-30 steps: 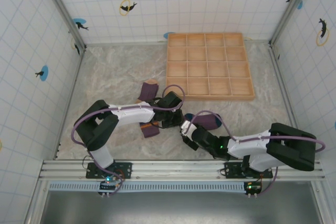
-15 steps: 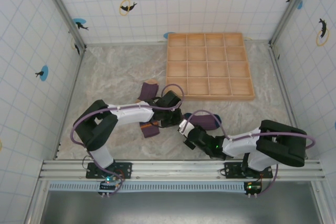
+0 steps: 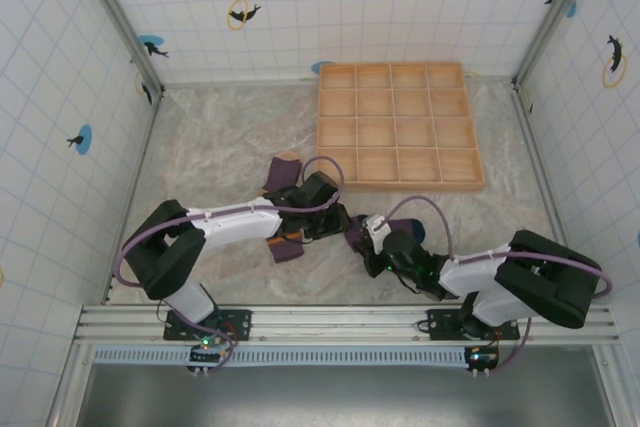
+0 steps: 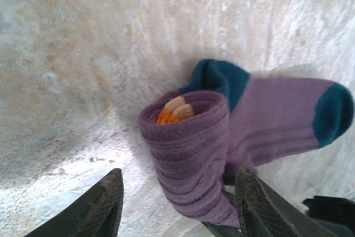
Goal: Roll the socks
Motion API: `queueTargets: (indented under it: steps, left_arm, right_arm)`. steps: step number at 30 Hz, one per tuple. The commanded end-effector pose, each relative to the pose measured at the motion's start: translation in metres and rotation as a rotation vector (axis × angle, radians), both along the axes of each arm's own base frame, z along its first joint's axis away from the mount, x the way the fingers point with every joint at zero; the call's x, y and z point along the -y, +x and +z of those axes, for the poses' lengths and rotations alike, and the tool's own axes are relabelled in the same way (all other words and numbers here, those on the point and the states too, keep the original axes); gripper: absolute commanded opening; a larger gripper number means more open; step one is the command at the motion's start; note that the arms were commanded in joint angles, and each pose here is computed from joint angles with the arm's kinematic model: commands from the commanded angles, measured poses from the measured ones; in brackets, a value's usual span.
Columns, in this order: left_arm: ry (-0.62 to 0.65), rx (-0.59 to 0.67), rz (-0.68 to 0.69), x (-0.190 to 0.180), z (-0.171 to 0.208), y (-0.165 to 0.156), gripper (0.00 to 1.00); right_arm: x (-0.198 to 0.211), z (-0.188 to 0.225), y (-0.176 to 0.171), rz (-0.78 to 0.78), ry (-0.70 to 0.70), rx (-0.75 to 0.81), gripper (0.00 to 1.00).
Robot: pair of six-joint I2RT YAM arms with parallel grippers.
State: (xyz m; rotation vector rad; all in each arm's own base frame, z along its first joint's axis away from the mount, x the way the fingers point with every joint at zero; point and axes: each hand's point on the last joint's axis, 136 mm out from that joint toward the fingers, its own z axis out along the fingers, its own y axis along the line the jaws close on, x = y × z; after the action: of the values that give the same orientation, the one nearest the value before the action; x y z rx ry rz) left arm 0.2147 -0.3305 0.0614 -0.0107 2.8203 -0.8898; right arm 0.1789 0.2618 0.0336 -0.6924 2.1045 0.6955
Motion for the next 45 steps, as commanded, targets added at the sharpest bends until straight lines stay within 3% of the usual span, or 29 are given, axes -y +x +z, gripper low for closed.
queueTargets:
  steps: [1, 12, 23, 36, 45]
  left_arm:
    - [-0.016, 0.032, 0.017, -0.002, 0.005, 0.005, 0.55]
    - [-0.052, 0.049, 0.02, 0.003, 0.01, 0.008, 0.55]
    - [-0.092, 0.076, -0.044, 0.018, 0.014, 0.004, 0.51]
    - [-0.108, 0.047, -0.143, 0.041, -0.004, -0.012, 0.6]
    - [-0.161, 0.054, -0.141, 0.057, -0.013, -0.009, 0.6]
  right_arm:
    - [0.009, -0.01, -0.016, -0.013, 0.105, -0.173, 0.0]
    - [0.038, -0.023, -0.013, -0.233, 0.282, -0.472, 0.0]
    - [0.07, -0.051, -0.018, -0.515, 0.319, -0.693, 0.0]
    - [0.113, -0.085, -0.039, -0.781, 0.245, -0.82, 0.0]
    - [0.13, -0.09, -0.044, -0.871, 0.234, -0.817, 0.0]
